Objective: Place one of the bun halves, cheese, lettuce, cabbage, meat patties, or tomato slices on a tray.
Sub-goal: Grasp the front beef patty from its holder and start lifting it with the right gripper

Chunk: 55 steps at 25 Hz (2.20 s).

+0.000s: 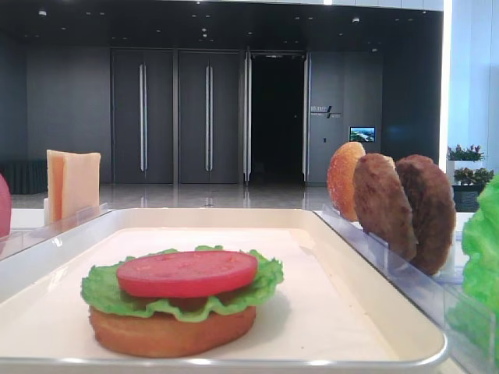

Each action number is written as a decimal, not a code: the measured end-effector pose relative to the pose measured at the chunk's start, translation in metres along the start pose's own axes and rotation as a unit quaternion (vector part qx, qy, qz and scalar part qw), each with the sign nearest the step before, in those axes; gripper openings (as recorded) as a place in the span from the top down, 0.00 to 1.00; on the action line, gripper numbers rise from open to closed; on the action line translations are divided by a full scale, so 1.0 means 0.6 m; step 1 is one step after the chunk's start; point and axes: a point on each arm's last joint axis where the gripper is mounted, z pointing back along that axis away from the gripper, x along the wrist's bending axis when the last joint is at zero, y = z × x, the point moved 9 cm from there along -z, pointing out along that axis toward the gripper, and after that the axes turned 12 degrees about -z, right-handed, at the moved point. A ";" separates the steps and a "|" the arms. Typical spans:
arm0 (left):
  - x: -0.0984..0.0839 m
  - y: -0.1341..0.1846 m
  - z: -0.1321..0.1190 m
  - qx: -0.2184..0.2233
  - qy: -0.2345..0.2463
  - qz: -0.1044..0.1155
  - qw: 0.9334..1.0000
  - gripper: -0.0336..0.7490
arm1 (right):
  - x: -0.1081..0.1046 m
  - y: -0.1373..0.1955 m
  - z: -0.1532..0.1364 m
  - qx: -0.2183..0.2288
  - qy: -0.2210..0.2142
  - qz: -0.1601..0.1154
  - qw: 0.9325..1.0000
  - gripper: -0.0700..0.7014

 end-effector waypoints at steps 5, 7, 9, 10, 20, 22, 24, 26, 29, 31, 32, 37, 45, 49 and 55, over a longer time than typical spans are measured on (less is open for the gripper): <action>0.000 0.000 0.000 0.000 0.000 0.000 1.000 0.30 | 0.000 0.000 0.000 0.000 0.000 0.001 1.000 0.37; 0.000 0.000 0.000 0.000 0.000 0.000 1.000 0.30 | 0.000 0.000 0.000 0.000 0.001 0.006 1.000 0.37; 0.000 0.000 0.000 0.000 0.000 0.000 1.000 0.30 | -0.001 0.000 0.000 0.000 0.001 0.014 1.000 0.37; 0.000 0.000 0.000 0.000 0.000 0.000 1.000 0.30 | -0.001 0.000 0.000 0.000 0.001 0.016 1.000 0.37; 0.000 0.000 0.000 0.000 0.000 0.000 1.000 0.30 | 0.002 -0.027 -0.041 0.108 0.020 0.008 0.994 0.37; 0.000 0.000 0.000 0.000 0.000 0.000 1.000 0.30 | 0.004 -0.043 -0.057 0.144 0.027 0.002 0.989 0.37; 0.000 0.000 0.000 0.000 0.000 0.000 1.000 0.30 | 0.007 -0.060 -0.074 0.175 0.031 -0.001 0.984 0.37; 0.000 0.000 0.000 0.000 0.000 0.000 1.000 0.30 | 0.013 -0.082 -0.095 0.205 0.032 -0.005 0.978 0.37; 0.000 0.000 0.000 0.000 0.000 0.000 1.000 0.30 | 0.022 -0.117 -0.129 0.239 0.031 -0.012 0.971 0.37; 0.000 0.000 0.000 0.000 0.000 0.000 1.000 0.30 | 0.029 -0.136 -0.158 0.262 0.030 -0.019 0.965 0.37; 0.000 0.000 0.000 0.000 0.000 0.000 1.000 0.30 | 0.031 -0.147 -0.171 0.268 0.029 -0.020 0.963 0.37; 0.000 0.000 0.000 0.000 0.000 0.000 1.000 0.30 | 0.037 -0.190 -0.233 0.289 0.029 -0.018 0.957 0.37; 0.000 0.000 0.000 0.000 0.000 0.000 1.000 0.30 | 0.039 -0.217 -0.308 0.320 0.031 -0.009 0.947 0.37; 0.000 0.000 0.000 0.000 0.000 0.000 1.000 0.30 | 0.037 -0.214 -0.325 0.332 0.032 -0.007 0.943 0.37; 0.000 0.000 0.000 0.000 0.000 0.000 1.000 0.30 | 0.040 -0.215 -0.319 0.346 0.033 -0.018 0.937 0.37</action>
